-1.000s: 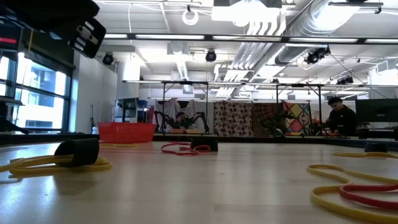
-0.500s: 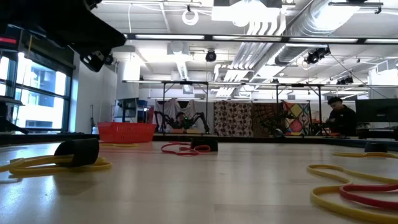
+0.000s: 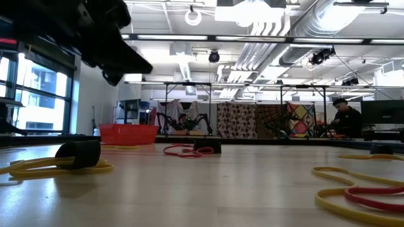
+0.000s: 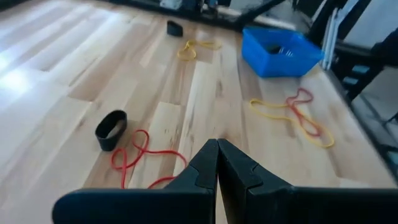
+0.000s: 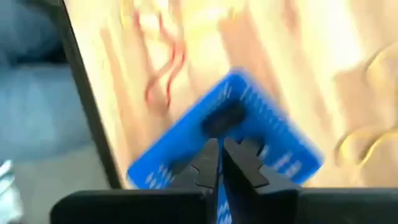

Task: Sort rubber bands into baskets
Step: Put the red rubber band into the red basket

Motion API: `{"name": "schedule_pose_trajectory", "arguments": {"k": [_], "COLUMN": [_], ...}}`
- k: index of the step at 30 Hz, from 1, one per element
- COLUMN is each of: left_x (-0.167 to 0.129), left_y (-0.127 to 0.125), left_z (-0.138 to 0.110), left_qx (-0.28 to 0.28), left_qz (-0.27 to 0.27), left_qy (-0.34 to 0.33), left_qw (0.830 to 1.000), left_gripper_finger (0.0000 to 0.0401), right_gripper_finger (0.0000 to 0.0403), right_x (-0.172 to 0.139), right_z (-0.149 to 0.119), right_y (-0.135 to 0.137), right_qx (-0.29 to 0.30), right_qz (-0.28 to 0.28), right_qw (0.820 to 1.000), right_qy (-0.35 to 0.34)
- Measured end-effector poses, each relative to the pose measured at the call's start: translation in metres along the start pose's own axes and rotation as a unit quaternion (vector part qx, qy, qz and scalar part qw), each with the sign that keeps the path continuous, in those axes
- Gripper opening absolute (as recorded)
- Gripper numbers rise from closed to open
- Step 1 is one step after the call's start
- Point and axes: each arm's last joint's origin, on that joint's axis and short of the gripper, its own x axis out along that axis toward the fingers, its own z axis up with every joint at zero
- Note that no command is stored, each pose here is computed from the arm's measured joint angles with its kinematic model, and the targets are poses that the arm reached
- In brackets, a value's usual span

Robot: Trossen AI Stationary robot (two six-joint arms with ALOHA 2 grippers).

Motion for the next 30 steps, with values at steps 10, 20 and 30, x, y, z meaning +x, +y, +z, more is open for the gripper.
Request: {"name": "schedule_pose_trajectory", "arguments": {"k": [10,20,30], "left_x": [0.043,0.068,0.096], "left_y": [0.018,0.045,0.048], "left_z": [-0.011,-0.006,-0.014], "left_qx": [0.016,0.007,0.044], "left_qz": [0.039,0.100,0.121], "left_qy": [0.087,0.136,0.192], "left_qw": [0.995,0.986,0.973], "left_gripper_finger": [0.0008,0.0066,0.0112], "right_gripper_finger": [0.0003,0.0000,0.0000], "right_x": [-0.007,-0.007,-0.006], "right_z": [0.023,0.049,0.059], "right_y": [-0.003,-0.005,-0.010], "right_qx": [-0.100,-0.145,-0.150], "right_qz": [-0.042,-0.062,-0.072], "right_qw": [0.980,0.960,0.957], "right_qy": [-0.166,-0.232,-0.239]}}
